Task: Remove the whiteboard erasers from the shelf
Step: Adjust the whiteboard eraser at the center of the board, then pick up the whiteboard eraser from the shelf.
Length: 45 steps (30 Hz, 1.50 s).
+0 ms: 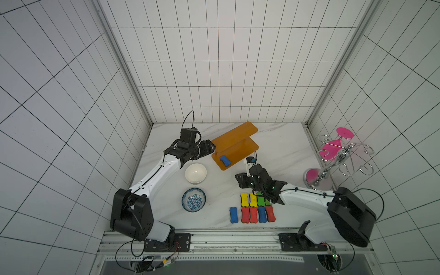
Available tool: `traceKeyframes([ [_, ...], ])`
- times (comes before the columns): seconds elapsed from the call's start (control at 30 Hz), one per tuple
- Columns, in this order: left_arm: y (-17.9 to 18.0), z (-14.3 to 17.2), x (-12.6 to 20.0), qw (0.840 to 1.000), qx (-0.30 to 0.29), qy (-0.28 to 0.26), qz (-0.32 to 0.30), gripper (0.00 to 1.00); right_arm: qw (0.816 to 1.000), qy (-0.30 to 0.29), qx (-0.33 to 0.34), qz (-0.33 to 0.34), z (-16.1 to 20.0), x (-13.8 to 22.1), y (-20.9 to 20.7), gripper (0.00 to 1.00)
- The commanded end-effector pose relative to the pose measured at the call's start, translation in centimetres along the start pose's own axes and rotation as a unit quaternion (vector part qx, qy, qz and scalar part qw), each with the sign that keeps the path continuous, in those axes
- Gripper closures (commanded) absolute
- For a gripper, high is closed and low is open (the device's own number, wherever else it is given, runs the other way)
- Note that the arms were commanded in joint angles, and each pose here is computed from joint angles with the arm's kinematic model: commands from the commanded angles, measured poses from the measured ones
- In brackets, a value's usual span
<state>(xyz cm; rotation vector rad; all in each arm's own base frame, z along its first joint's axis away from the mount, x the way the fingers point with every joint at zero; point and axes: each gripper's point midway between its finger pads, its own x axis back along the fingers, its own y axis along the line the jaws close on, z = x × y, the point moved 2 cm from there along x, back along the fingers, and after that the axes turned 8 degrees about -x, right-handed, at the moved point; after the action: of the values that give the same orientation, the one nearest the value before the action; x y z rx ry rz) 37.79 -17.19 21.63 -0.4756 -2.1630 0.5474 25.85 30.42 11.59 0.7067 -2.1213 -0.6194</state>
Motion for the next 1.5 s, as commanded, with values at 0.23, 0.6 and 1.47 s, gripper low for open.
traceKeyframes([
  [0.23,0.8,-0.9,-4.7,0.999,0.005,0.026,-0.022,0.22,0.987,-0.018,-0.066,-0.143,-8.4,-6.5,-0.9,0.8],
  [0.6,1.7,-0.2,-6.3,0.998,0.008,0.043,-0.035,0.23,0.983,0.003,-0.091,-0.162,-8.5,-10.8,-2.6,0.71],
  [1.47,2.3,0.6,-5.5,0.998,0.008,0.051,-0.035,0.23,0.995,0.076,-0.061,0.012,-0.7,-14.7,-7.3,0.77],
])
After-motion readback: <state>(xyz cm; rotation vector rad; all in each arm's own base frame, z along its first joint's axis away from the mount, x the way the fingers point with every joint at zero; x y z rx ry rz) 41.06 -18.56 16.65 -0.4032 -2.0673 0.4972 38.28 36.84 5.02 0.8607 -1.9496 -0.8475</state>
